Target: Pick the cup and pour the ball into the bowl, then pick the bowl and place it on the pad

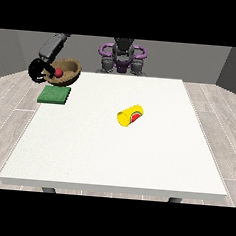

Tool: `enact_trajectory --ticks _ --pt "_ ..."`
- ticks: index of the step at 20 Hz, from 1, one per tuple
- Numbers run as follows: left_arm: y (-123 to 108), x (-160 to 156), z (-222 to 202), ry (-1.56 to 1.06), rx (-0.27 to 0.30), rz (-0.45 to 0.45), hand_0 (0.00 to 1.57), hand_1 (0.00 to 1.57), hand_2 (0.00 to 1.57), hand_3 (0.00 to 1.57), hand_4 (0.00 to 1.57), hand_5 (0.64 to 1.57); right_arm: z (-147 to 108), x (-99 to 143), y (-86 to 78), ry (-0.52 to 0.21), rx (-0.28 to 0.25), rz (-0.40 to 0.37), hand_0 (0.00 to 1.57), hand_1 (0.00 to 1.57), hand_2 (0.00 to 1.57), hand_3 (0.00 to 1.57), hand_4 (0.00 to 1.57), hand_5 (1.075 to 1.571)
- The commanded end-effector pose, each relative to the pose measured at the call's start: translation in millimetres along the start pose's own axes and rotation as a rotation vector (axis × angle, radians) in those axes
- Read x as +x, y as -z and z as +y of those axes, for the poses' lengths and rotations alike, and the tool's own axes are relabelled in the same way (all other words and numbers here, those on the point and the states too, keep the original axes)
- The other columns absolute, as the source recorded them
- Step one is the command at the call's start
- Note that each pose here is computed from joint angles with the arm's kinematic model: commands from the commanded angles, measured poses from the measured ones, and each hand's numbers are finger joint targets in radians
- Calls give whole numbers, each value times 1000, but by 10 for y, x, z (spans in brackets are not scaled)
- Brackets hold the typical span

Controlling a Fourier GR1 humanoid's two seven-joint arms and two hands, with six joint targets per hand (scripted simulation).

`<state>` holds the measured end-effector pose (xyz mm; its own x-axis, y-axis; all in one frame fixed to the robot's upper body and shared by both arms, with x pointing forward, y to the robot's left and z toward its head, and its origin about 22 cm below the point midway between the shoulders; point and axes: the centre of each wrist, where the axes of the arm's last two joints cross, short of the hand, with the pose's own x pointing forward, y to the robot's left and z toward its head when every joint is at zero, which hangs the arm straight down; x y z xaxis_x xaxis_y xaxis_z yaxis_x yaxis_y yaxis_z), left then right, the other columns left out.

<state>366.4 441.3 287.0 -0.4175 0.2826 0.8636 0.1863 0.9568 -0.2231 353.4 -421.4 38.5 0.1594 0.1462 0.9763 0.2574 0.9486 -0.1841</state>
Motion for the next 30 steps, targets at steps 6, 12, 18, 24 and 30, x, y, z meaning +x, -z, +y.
enact_trajectory --ticks 6,12,18,24,30 --pt "178 406 -497 -13 -128 -84 0 0 0 0 0 1571 -738 45 -96 29 -102 -63 1571 1571 1571 734 1184 1563" --pt "91 507 -682 0 -189 -137 0 0 0 0 0 1569 -856 -50 -139 139 -160 -64 1571 1571 1571 881 1055 1560" --pt "-36 1071 -817 46 -205 -228 0 0 0 0 0 1566 -1321 338 -195 94 -320 -131 1080 1080 1023 988 0 1531" --pt "-166 1038 -730 37 -179 -248 0 0 0 0 0 1564 -1512 646 -205 116 -295 -187 253 253 350 61 0 1428" --pt "-244 1090 -748 21 -178 -227 0 0 0 0 0 1566 -1608 859 -204 153 -266 -195 371 371 245 0 0 1416"
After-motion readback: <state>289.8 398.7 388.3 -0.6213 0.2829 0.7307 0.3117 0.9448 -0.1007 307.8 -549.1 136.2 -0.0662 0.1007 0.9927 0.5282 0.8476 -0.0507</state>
